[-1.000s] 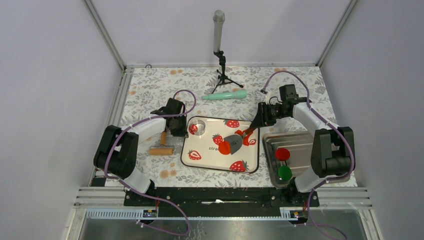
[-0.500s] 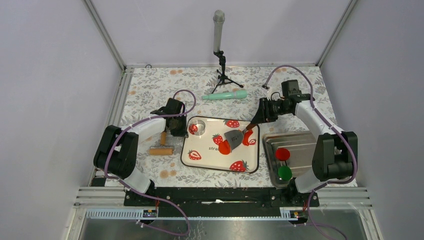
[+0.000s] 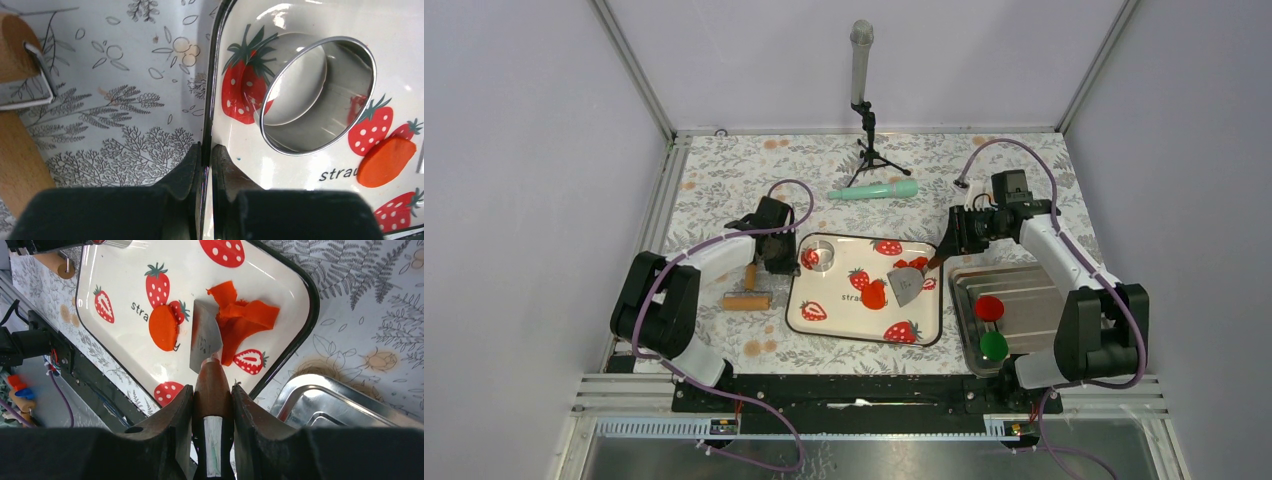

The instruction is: Roll out the dumpling wrappers from the dough

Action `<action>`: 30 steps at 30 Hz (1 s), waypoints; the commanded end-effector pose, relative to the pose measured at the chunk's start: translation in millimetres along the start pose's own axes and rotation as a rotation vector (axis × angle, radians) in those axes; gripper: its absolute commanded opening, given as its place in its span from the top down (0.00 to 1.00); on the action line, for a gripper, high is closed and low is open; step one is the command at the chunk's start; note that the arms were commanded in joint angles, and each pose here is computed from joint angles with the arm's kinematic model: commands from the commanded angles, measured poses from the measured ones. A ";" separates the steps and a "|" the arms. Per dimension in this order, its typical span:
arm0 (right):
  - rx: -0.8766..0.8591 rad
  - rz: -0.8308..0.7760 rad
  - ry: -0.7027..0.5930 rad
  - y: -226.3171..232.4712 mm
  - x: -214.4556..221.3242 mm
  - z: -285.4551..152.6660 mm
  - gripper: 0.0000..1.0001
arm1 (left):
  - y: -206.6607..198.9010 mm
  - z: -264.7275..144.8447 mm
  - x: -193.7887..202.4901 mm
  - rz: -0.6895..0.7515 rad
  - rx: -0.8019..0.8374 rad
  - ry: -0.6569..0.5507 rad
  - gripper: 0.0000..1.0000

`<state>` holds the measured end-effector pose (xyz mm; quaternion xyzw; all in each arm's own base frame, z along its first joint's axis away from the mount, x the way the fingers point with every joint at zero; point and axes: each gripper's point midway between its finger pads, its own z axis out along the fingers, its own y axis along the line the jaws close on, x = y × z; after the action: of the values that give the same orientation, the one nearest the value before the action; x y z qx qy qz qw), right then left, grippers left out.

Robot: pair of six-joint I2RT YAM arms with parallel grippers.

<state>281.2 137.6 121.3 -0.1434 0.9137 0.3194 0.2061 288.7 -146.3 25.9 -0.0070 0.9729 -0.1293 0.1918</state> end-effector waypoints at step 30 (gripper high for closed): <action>0.142 0.201 -0.046 0.3 41.6 26.2 1.00 | 31.3 -11.9 36.7 -0.424 -0.081 0.028 1.00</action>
<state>254.8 163.0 104.9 -0.0424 0.9215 0.3269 0.2053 261.0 -123.4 23.8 -0.1907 0.9579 -0.1439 0.1595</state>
